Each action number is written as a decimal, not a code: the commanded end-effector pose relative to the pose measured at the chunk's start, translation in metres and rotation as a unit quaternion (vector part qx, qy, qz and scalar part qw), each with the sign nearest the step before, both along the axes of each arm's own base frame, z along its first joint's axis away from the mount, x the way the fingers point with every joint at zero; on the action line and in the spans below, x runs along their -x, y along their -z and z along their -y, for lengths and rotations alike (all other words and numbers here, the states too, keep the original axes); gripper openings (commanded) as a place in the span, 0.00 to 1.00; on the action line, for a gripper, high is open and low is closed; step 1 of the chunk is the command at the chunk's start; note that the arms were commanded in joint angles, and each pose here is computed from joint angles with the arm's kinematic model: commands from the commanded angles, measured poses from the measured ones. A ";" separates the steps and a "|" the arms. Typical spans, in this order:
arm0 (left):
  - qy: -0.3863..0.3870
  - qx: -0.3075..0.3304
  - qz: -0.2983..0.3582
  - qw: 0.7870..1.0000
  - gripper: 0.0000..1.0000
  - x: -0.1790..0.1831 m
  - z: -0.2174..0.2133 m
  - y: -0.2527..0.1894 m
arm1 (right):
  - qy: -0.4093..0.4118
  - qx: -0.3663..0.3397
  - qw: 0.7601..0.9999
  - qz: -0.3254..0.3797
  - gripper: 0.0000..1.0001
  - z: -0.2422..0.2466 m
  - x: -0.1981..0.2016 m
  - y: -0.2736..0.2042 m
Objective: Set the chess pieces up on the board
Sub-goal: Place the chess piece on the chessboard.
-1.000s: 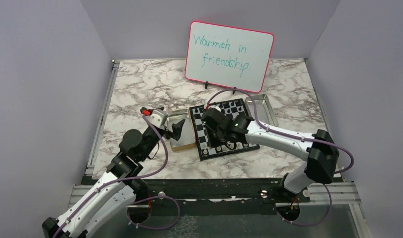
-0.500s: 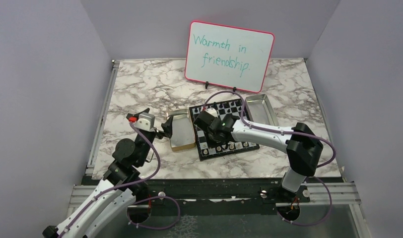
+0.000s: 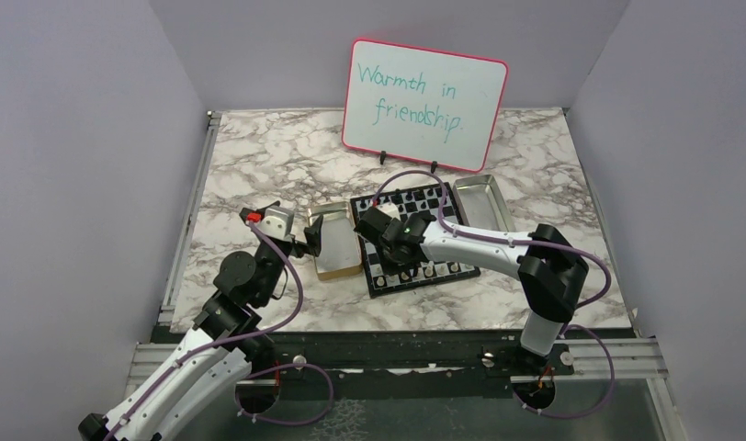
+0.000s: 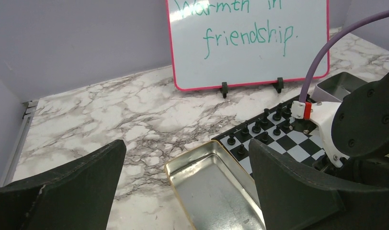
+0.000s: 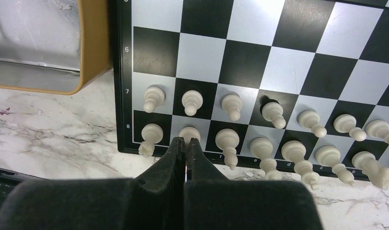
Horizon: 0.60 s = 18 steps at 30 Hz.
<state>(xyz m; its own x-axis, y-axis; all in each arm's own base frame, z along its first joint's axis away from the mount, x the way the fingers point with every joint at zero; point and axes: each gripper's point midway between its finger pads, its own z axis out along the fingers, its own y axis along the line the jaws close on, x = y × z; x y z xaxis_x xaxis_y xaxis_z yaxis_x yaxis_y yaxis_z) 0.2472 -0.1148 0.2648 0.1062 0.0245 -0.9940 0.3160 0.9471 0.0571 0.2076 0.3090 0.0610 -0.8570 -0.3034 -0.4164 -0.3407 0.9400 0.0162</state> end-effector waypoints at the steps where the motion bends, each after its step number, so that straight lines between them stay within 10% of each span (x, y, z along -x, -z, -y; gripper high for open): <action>1: -0.011 0.011 0.017 1.000 0.99 0.002 -0.006 -0.016 | 0.002 0.011 1.000 0.004 0.01 -0.001 -0.002 -0.002; 18: -0.007 0.010 0.016 1.000 0.99 0.003 -0.005 -0.017 | 0.009 0.005 1.000 -0.008 0.11 -0.003 0.001 0.002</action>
<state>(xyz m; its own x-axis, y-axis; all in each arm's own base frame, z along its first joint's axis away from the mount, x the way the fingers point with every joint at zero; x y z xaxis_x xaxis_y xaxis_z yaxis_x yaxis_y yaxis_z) 0.2466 -0.1138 0.2631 0.1007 0.0300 -0.9945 0.3144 0.9474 0.0604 0.2060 0.3075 0.0572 -0.8646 -0.2996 -0.4034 -0.3318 0.9433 0.0107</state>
